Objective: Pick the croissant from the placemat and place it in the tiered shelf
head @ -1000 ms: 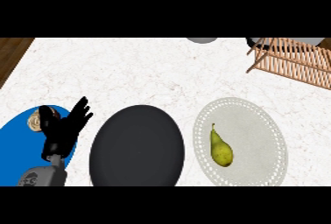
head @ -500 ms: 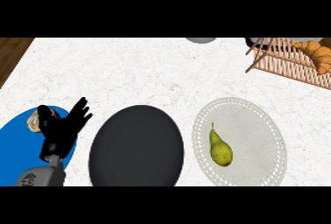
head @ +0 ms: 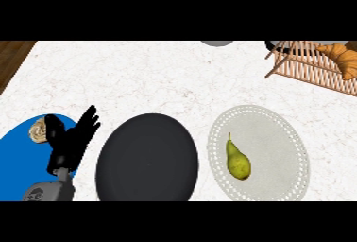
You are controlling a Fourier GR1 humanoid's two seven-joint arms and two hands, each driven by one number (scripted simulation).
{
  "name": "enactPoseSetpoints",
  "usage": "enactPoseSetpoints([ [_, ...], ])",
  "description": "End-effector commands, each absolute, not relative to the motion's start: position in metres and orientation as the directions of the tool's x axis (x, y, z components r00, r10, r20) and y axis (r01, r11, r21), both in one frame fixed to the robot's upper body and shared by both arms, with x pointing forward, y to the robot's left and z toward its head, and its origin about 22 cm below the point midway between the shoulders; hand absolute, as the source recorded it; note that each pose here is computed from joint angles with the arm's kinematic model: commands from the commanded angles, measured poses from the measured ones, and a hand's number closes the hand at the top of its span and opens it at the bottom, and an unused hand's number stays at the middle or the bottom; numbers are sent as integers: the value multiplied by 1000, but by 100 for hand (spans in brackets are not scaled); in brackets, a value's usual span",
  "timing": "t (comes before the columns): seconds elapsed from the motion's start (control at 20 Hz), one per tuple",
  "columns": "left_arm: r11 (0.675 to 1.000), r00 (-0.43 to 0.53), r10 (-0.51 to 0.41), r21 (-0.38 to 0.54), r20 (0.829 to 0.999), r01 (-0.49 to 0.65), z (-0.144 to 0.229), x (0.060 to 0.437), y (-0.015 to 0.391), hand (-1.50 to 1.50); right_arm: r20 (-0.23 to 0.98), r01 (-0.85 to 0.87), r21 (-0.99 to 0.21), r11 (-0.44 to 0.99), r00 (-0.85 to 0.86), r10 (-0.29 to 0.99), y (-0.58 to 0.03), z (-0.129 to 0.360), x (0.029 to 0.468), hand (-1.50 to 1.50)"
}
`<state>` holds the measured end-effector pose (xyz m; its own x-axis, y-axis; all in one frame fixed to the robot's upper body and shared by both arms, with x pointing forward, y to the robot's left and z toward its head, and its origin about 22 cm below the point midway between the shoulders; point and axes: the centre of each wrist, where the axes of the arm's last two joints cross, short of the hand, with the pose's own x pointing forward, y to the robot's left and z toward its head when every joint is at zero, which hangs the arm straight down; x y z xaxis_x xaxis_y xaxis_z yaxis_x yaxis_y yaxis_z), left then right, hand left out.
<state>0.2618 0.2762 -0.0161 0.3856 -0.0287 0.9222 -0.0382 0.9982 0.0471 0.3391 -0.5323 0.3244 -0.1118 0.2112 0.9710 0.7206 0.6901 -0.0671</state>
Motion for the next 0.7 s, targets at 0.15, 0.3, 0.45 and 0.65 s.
enactPoseSetpoints([
  [0.15,998,426,-15,40,905,-48,-18,262,290,0,980,815,73,575,-164,109,-578,330,284,-150],
  [0.3,998,407,-31,52,913,-40,-27,251,284,0,985,834,103,542,-161,61,-591,305,272,-150],
  [0.45,997,424,-28,57,905,-56,-26,249,280,0,985,807,79,585,-152,76,-606,321,244,-150],
  [0.65,998,431,-12,36,902,-48,-26,252,282,0,984,792,74,606,-157,85,-615,304,232,-150],
])
